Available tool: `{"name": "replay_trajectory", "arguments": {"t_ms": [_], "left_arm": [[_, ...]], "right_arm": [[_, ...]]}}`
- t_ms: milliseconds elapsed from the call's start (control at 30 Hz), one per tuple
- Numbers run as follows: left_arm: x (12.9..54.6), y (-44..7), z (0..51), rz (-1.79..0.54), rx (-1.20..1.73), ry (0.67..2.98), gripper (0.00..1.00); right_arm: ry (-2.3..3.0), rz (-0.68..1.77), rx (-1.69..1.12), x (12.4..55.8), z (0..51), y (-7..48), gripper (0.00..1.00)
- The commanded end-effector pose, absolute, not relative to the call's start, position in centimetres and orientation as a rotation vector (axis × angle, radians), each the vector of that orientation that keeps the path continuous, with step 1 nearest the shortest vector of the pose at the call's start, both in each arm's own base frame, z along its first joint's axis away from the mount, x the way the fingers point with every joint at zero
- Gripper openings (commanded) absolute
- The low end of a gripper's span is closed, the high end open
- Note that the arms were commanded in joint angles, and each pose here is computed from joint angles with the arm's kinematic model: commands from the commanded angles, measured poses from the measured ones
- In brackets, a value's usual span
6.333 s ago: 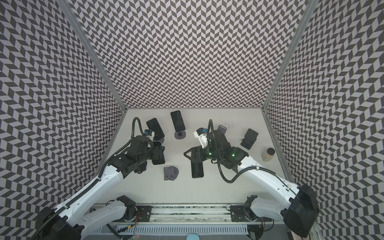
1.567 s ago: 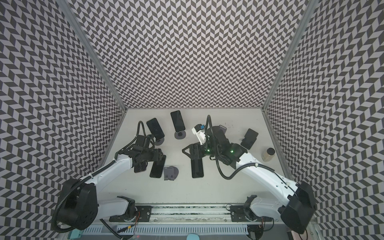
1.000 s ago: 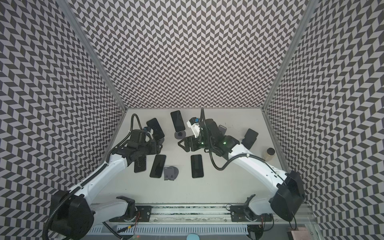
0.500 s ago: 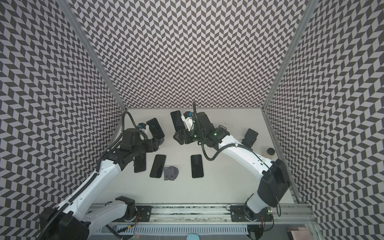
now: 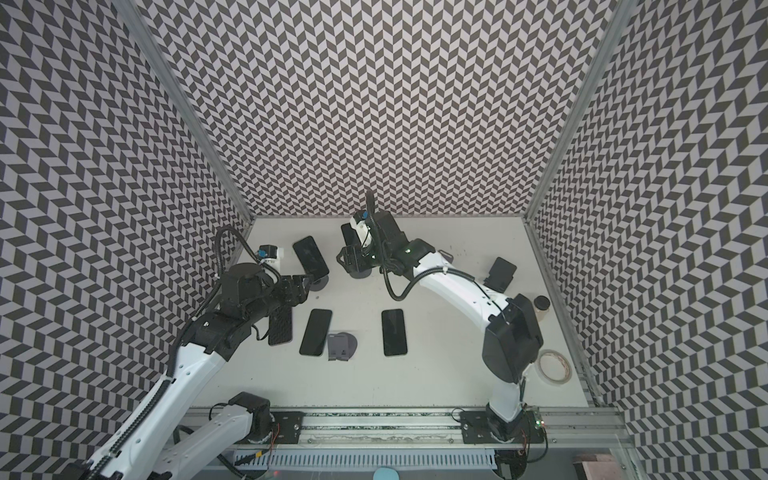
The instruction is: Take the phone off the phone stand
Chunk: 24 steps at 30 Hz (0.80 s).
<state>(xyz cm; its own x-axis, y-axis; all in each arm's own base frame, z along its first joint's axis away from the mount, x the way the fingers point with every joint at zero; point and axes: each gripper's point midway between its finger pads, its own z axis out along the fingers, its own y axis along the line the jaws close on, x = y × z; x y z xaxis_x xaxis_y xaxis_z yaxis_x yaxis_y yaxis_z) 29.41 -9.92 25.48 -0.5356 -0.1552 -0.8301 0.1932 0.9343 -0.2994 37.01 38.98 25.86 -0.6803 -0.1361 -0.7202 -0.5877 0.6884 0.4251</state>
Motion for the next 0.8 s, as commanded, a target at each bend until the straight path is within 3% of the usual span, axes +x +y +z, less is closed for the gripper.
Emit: {"name": "replay_trajectory", "arguments": {"t_ms": [0,767], "left_arm": [[29.2,-10.0,26.0,-0.448,0.054,2.054,0.71],[28.7,-12.1,26.3,-0.53,0.197,2.0,0.73]], "right_arm": [[2.166,0.817,-0.528,38.9,27.1,39.0,0.8],[2.208,0.724,-0.372,45.8,23.0,39.8,0.82]]}}
